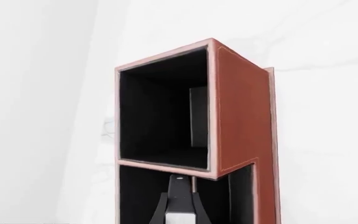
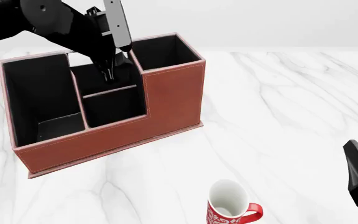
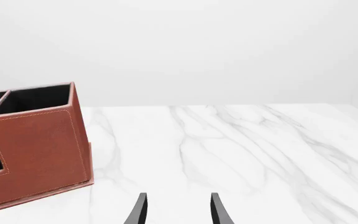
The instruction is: Pick up the book and place it in the front compartment of the caddy.
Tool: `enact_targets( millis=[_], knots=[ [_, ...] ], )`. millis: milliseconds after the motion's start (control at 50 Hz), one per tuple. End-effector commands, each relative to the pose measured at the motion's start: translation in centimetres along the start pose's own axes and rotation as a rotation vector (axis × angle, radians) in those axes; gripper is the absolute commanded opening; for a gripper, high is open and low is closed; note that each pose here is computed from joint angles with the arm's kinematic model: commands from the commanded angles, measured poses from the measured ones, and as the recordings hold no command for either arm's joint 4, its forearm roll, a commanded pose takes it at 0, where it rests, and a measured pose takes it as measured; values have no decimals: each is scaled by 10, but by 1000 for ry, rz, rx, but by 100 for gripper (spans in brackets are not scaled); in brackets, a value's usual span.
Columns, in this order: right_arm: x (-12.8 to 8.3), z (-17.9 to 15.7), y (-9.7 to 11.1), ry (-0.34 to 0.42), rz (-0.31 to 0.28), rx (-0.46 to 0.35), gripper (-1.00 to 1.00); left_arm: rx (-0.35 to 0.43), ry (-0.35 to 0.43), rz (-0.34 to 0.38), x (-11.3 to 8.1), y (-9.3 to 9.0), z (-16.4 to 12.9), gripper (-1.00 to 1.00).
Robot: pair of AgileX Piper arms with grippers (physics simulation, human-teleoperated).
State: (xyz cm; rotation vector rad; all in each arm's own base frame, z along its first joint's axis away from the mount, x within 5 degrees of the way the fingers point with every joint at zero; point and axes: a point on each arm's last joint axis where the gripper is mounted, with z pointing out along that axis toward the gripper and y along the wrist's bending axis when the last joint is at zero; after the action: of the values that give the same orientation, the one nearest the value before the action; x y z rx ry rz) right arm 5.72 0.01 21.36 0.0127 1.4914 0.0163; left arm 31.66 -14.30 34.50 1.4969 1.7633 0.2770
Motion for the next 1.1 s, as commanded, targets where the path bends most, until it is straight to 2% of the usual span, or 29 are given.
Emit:
enact_targets(
  millis=[20,1100],
  knots=[
    [0,0,0,-1,-2,0,100,-14,6,3,1,3,13,-100],
    [0,0,0,-1,-2,0,100,-57,48,-52,27,21,62,-100]
  ],
)
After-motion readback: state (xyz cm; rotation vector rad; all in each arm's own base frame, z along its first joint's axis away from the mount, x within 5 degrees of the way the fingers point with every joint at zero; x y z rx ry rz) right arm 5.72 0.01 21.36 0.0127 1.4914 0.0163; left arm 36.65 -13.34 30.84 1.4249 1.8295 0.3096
